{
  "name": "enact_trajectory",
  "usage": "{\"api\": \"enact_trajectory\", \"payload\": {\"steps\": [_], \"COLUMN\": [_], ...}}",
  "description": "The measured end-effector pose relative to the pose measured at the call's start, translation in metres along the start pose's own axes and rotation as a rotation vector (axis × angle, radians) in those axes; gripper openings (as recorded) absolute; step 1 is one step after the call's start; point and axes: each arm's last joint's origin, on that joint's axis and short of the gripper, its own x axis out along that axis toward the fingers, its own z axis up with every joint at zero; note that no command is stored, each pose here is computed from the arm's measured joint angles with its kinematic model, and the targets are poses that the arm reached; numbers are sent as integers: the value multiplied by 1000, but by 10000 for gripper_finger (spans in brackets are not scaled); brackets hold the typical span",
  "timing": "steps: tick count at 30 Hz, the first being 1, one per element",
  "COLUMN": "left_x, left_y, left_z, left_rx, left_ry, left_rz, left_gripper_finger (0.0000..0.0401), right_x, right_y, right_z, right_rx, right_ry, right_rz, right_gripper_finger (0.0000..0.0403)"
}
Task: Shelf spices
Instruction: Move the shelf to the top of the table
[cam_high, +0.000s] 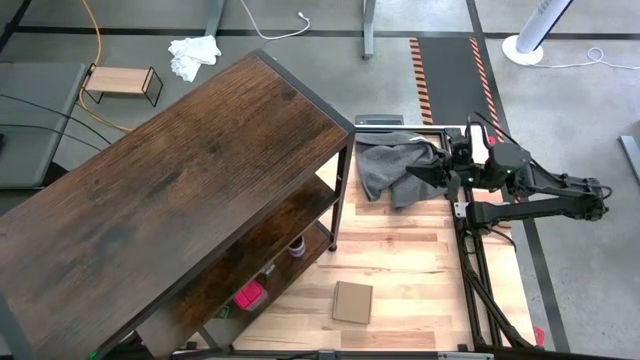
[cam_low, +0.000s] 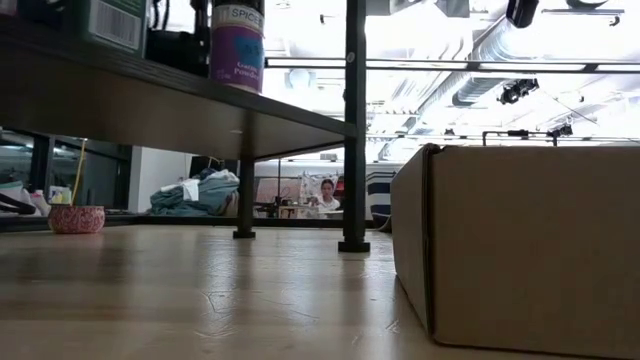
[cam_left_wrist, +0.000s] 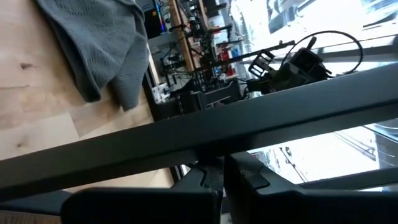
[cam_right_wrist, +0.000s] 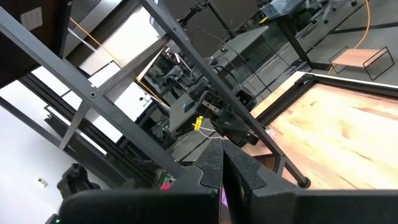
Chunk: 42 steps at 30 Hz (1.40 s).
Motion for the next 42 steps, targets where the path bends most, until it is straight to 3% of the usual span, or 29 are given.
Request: {"api": "enact_trajectory", "payload": {"steps": [19,35,42], "left_x": [57,146,183], "left_y": [10,28,36], "left_z": [59,114,128], "left_rx": [26,28,-4], "left_ry": [-52,-10,5], "left_rz": [67,49,29], "left_gripper_finger": [0,0,0], "right_x": [0,0,0], "right_y": [-2,-3,-3], "right_z": [-2,-3,-3], "right_rx": [-13,-18,-36], "right_ry": [19,27,25], "right_rz": [-22,-31,-33], "right_gripper_finger": [0,0,0]}}
